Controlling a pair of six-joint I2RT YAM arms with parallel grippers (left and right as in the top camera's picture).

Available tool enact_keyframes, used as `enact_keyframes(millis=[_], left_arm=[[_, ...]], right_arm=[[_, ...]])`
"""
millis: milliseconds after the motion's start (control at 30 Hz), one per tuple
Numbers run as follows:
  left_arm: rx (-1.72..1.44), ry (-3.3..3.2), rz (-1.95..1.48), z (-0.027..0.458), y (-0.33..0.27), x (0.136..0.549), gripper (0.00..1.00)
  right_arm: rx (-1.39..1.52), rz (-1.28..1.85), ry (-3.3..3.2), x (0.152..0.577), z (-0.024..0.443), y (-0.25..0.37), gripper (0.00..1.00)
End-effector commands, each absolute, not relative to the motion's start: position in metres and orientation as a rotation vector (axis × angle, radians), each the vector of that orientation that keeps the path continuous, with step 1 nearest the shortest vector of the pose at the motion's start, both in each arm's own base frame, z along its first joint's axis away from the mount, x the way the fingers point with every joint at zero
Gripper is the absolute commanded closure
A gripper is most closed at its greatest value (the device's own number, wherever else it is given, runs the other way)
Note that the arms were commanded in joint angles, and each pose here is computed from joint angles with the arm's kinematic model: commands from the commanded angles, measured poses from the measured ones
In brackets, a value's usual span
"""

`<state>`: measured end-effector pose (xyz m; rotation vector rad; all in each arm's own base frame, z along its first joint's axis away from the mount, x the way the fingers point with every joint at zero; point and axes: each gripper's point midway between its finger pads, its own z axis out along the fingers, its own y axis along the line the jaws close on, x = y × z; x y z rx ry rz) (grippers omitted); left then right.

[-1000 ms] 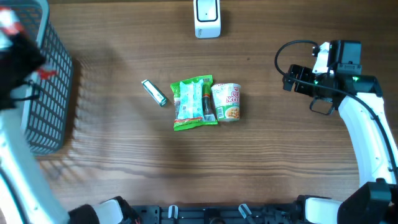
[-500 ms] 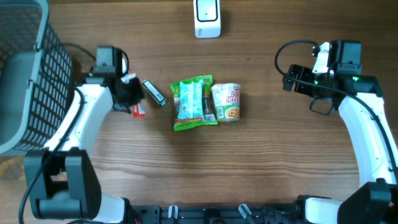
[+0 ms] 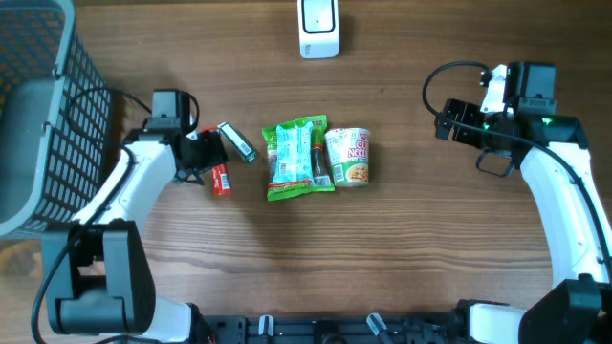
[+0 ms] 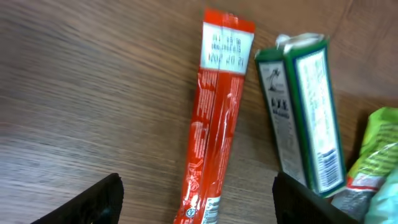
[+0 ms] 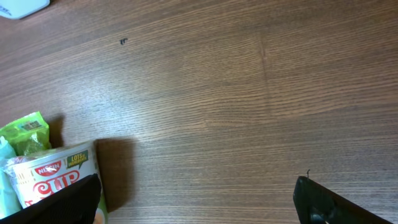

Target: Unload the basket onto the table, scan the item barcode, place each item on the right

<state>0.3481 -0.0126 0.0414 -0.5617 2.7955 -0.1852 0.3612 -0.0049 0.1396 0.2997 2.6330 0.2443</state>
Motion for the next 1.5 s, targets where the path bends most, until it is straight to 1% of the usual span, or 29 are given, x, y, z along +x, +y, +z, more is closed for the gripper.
enact_keyframes(millis=[0, 33, 67, 133, 200, 333, 433, 500, 567, 600, 633, 667, 700, 1367, 1467], left_arm=[[-0.520, 2.689, -0.202, 0.080, -0.009, 0.368, 0.50], [-0.516, 2.692, -0.221, 0.081, -0.012, 0.367, 0.89], [-0.513, 2.699, -0.243, 0.080, -0.015, 0.366, 0.96], [-0.506, 2.716, -0.285, 0.081, -0.020, 0.363, 0.96], [-0.495, 2.701, -0.323, 0.091, -0.025, 0.363, 0.96], [-0.455, 2.567, -0.352, 0.141, -0.026, 0.376, 0.95], [-0.458, 2.474, -0.291, 0.174, -0.014, 0.384, 0.94], [-0.476, 2.435, -0.246, 0.190, -0.004, 0.387, 0.90], [-0.488, 2.415, -0.241, 0.199, 0.001, 0.388, 0.69], [-0.493, 2.410, -0.238, 0.200, 0.003, 0.388, 0.61], [-0.499, 2.412, -0.236, 0.199, 0.005, 0.388, 0.50], [-0.505, 2.415, -0.235, 0.198, 0.006, 0.387, 0.30], [-0.506, 2.418, -0.234, 0.197, 0.006, 0.387, 0.00], [-0.507, 2.425, -0.233, 0.195, 0.006, 0.386, 0.00], [-0.508, 2.425, -0.233, 0.195, 0.006, 0.386, 0.00]], right_arm=[[0.280, 0.225, 2.623, 0.364, 0.143, -0.008, 0.00], [0.280, 0.225, 2.624, 0.364, 0.143, -0.008, 0.00], [0.280, 0.225, 2.624, 0.364, 0.142, -0.008, 0.00], [0.280, 0.225, 2.624, 0.364, 0.142, -0.008, 0.00], [0.280, 0.225, 2.623, 0.364, 0.143, -0.008, 0.00], [0.280, 0.225, 2.623, 0.364, 0.143, -0.008, 0.00], [0.280, 0.225, 2.624, 0.364, 0.142, -0.008, 0.00], [0.280, 0.225, 2.623, 0.364, 0.143, -0.008, 0.00], [0.281, 0.225, 2.623, 0.364, 0.143, -0.008, 0.00], [0.280, 0.225, 2.623, 0.364, 0.143, -0.008, 0.00], [0.281, 0.225, 2.623, 0.364, 0.143, -0.008, 0.00], [0.280, 0.225, 2.624, 0.364, 0.142, -0.008, 0.00], [0.280, 0.225, 2.623, 0.364, 0.143, -0.008, 0.00], [0.280, 0.225, 2.623, 0.364, 0.143, -0.008, 0.00], [0.355, 0.293, 2.574, 0.373, 0.149, -0.003, 0.00]])
